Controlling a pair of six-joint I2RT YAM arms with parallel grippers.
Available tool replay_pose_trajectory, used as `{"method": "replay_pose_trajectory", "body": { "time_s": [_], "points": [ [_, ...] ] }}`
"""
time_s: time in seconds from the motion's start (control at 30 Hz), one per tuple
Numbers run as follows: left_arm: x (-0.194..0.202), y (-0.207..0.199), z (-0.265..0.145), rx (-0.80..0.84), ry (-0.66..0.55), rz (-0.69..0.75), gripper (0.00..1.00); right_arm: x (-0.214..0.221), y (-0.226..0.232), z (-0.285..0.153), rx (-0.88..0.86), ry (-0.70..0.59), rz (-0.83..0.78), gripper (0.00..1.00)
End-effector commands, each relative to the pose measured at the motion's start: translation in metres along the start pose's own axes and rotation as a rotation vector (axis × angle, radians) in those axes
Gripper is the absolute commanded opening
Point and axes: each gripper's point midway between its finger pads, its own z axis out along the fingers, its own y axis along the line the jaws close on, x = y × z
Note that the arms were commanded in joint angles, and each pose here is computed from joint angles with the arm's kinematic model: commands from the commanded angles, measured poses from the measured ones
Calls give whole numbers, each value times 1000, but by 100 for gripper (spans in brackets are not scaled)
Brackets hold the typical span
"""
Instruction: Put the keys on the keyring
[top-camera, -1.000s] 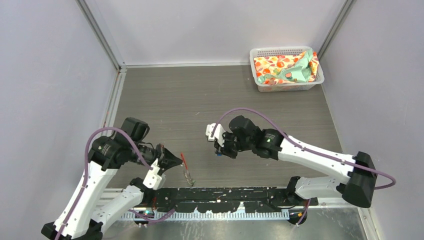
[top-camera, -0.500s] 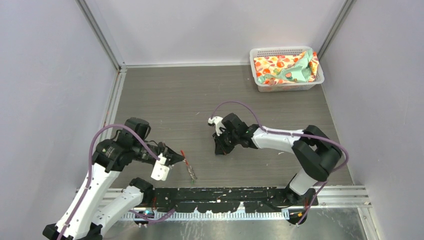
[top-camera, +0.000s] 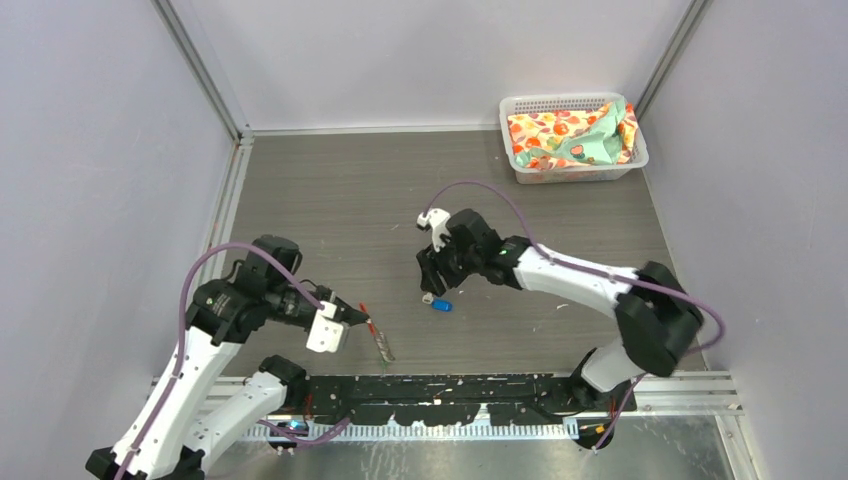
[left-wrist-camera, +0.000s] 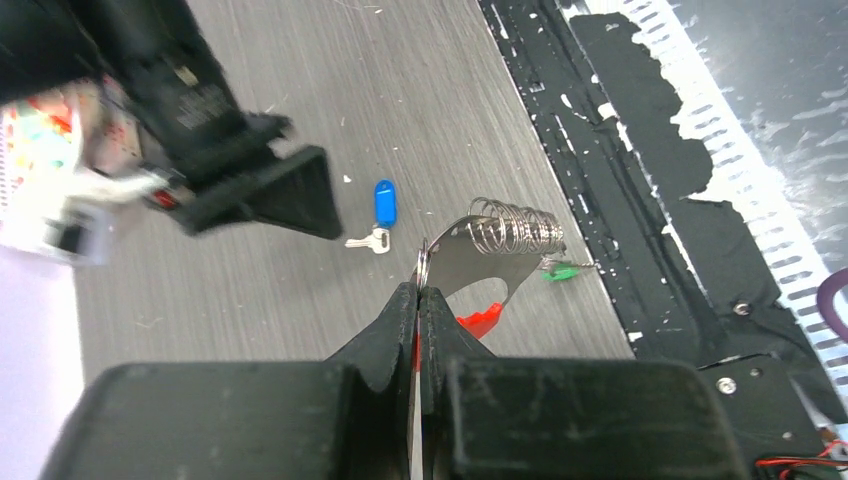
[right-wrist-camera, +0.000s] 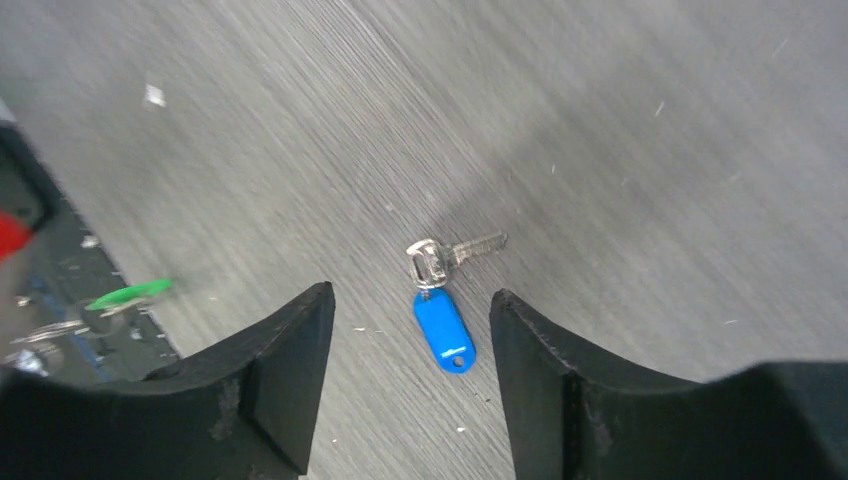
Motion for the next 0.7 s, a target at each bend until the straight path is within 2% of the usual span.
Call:
{"method": "replay_pose_trajectory", "body": {
  "time_s": [0.0,0.1,0.2,0.4,0.5,0.67],
  "points": [
    [-18,10,0,-14,-70,-33,0,-96,44,-87,-126,-351,-243,65],
    [-23,15,1,-23,-96,-81,0,-118,81,-138,-250,-492,-370,66],
    [-26,23,4,-27,-116,-197,0,-134,115,-173,-329,-539,-461,66],
    [-27,25,8,17,-127,-375,0,-125,169,-187,-410,-496,-610,63],
    [-30,26,8,14,-137,-402,0,-121,183,-187,-436,-481,-636,59],
    [-40,34,5,-29,-172,-428,0,-113,198,-184,-467,-455,-677,61]
  ]
}}
